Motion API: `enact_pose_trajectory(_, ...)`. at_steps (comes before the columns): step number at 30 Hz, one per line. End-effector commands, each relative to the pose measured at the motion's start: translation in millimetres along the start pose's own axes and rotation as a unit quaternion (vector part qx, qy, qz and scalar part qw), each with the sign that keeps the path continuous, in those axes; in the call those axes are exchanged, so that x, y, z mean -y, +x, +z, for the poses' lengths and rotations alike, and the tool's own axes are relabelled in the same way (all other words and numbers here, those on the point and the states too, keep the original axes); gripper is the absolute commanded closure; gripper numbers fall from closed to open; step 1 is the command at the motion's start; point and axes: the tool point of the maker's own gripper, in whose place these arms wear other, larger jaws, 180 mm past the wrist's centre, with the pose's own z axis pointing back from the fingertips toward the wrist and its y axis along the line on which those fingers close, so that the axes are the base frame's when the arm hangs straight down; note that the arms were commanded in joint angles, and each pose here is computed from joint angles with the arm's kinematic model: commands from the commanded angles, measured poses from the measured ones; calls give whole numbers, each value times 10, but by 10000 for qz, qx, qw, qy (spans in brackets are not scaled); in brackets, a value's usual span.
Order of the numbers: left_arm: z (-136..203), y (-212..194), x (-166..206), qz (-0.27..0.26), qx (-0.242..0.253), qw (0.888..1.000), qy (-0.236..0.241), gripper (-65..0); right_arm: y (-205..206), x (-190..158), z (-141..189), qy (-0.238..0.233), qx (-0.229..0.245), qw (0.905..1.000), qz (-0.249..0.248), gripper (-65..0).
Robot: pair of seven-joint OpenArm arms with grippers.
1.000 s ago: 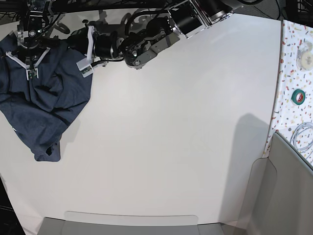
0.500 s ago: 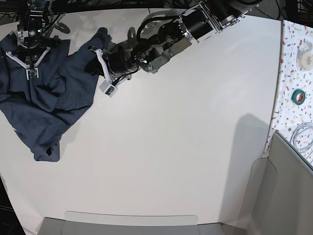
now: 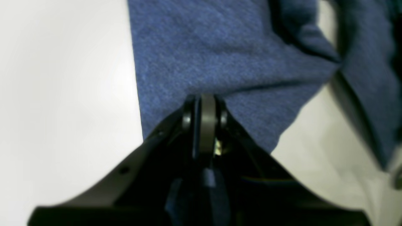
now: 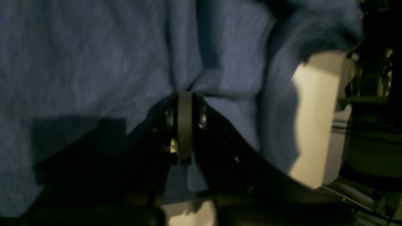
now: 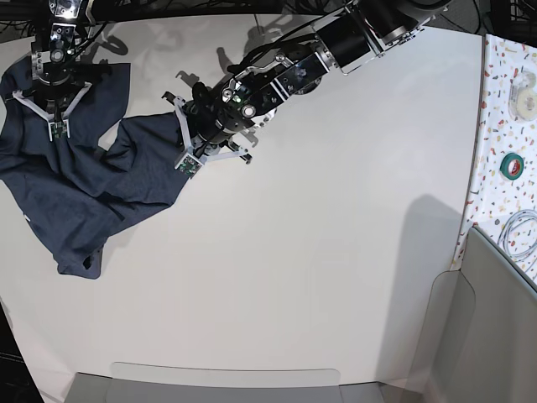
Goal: Layout the t-shirt on the table in an organized manner, then fold the t-shirt properly
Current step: 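Pull the shirt corner with the left gripper away from the right gripper, then grasp the shirt hem with the right gripper while left holds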
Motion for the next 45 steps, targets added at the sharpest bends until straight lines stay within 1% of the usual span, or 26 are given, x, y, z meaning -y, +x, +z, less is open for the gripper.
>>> enact_pose_trajectory(1, 13, -293, -263, -46, -560, 9975, 420, -37, 167, 128, 67, -180, 285, 9994, 35, 0)
enact_pose_trajectory(4, 56, -402, -553, -339, -609, 9945, 783, -37, 279, 90, 157, -172, 468, 9987, -84, 0)
enact_pose_trajectory(6, 106, -517, -776, -427, -707, 9917, 990, -37, 295, 80, 183, -168, 504, 9985, -89, 0)
enact_pose_trajectory(9, 205, -604, -1178, -339, -782, 9870, 1359, -37, 315, 6, 179, -69, 528, 9986, 7, 0)
enact_pose_trajectory(12, 313, -643, -1528, -213, -678, 9831, 1689, -37, 301, -62, 185, 31, 524, 9985, 148, 0)
enact_pose_trajectory(17, 543, -769, -2063, -54, -630, 9735, 2196, -39, 284, -102, 159, 153, 525, 9965, 628, 0)
enact_pose_trajectory(21, 701, -911, -2324, 111, -659, 9665, 2477, -40, 257, -185, 143, 321, 525, 9919, 1114, 0)
enact_pose_trajectory(24, 801, -951, -2492, 179, -675, 9617, 2650, -40, 293, -280, 156, 472, 629, 9865, 1436, 0)
enact_pose_trajectory(27, 881, -1123, -2547, 191, -830, 9586, 2718, -40, 374, -319, 205, 512, 769, 9842, 1511, 0)
enact_pose_trajectory(29, 911, -1218, -2550, 241, -907, 9573, 2735, -40, 495, -336, 291, 530, 969, 9837, 1418, 0)
enact_pose_trajectory(32, 921, -1304, -2520, 280, -979, 9569, 2719, -40, 650, -379, 414, 696, 1251, 9825, 1192, 0)
enact_pose_trajectory(36, 909, -1352, -2471, 299, -1020, 9576, 2677, -40, 718, -388, 439, 787, 1356, 9818, 1076, -1)
enact_pose_trajectory(38, 913, -1413, -2440, 312, -1075, 9576, 2653, -40, 728, -387, 439, 778, 1364, 9821, 1041, -52)
enact_pose_trajectory(41, 912, -1437, -2424, 312, -1098, 9578, 2639, -40, 856, -369, 440, 738, 1505, 9817, 906, -177)
enact_pose_trajectory(43, 906, -1437, -2414, 312, -1097, 9581, 2629, -40, 1040, -388, 453, 712, 1702, 9805, 675, -266)
enact_pose_trajectory(45, 903, -1442, -2404, 317, -1101, 9582, 2620, -40, 1210, -399, 466, 694, 1864, 9789, 477, -333)
